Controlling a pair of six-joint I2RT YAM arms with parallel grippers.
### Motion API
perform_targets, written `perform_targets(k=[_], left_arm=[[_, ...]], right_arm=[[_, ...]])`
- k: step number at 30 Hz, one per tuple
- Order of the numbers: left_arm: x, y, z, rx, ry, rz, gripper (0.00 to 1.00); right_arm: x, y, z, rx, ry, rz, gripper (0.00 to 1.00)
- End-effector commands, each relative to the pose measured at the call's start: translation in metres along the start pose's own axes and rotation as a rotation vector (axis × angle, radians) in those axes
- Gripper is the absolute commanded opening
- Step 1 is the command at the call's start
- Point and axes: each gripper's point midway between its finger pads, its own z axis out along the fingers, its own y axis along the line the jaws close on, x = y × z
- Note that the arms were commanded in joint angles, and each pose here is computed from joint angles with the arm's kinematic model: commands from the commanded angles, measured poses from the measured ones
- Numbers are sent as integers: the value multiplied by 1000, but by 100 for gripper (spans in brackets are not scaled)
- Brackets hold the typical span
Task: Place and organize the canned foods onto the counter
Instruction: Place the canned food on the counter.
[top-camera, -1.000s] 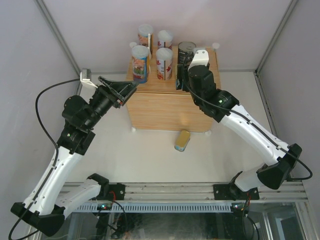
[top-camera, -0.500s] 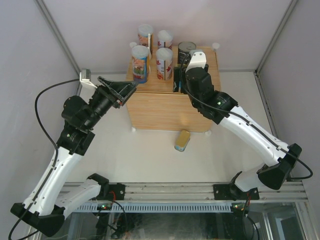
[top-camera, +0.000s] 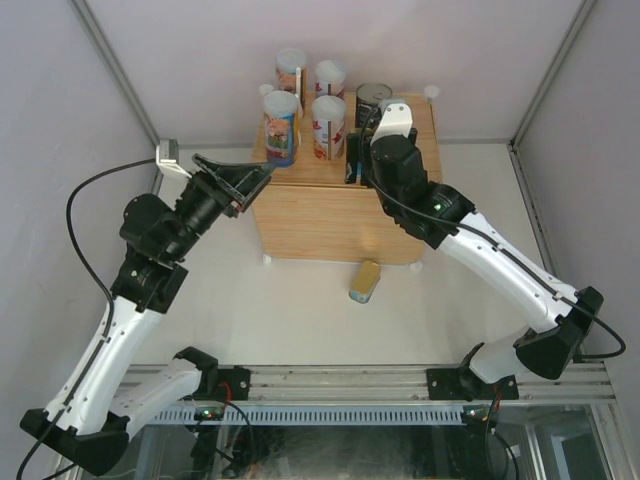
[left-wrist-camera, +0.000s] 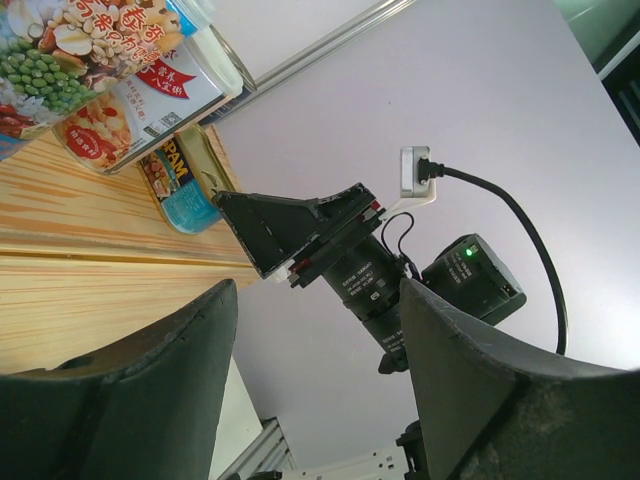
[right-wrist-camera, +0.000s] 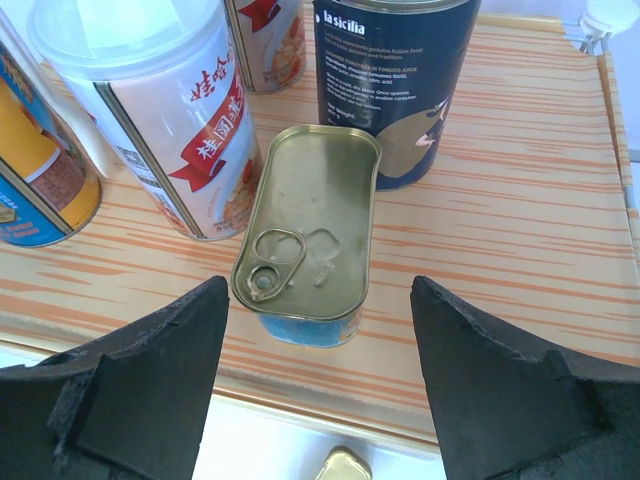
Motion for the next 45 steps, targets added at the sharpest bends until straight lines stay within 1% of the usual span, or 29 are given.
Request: perform_targets(k=[1, 8, 22, 34, 37, 38, 41, 43, 45], left_arm=[[-5, -2, -5, 22, -30, 27, 70], [-5, -3, -5, 28, -31, 26, 70], [-5, 0, -8, 22, -34, 23, 70], [-7, 5, -8, 14, -39, 19, 70], [-9, 6, -7, 14, -42, 21, 70], [-9, 6, -7, 14, -43, 21, 70], [-9, 6, -7, 12, -44, 20, 70], [-10, 6, -7, 14, -46, 20, 70], [-10, 6, -8, 14, -47, 19, 70]], right_arm=[[-16, 3, -6, -4, -58, 29, 74], [-18, 7, -10, -8, -68, 21, 74], [-3, 8, -1, 5, -32, 17, 75], [5, 7, 12, 17, -15, 18, 72], [6, 6, 15, 17, -15, 20, 68], [6, 6, 16, 17, -15, 21, 64], [6, 6, 18, 18, -16, 24, 47], [6, 5, 19, 21, -15, 24, 42], [5, 4, 18, 23, -15, 27, 41]])
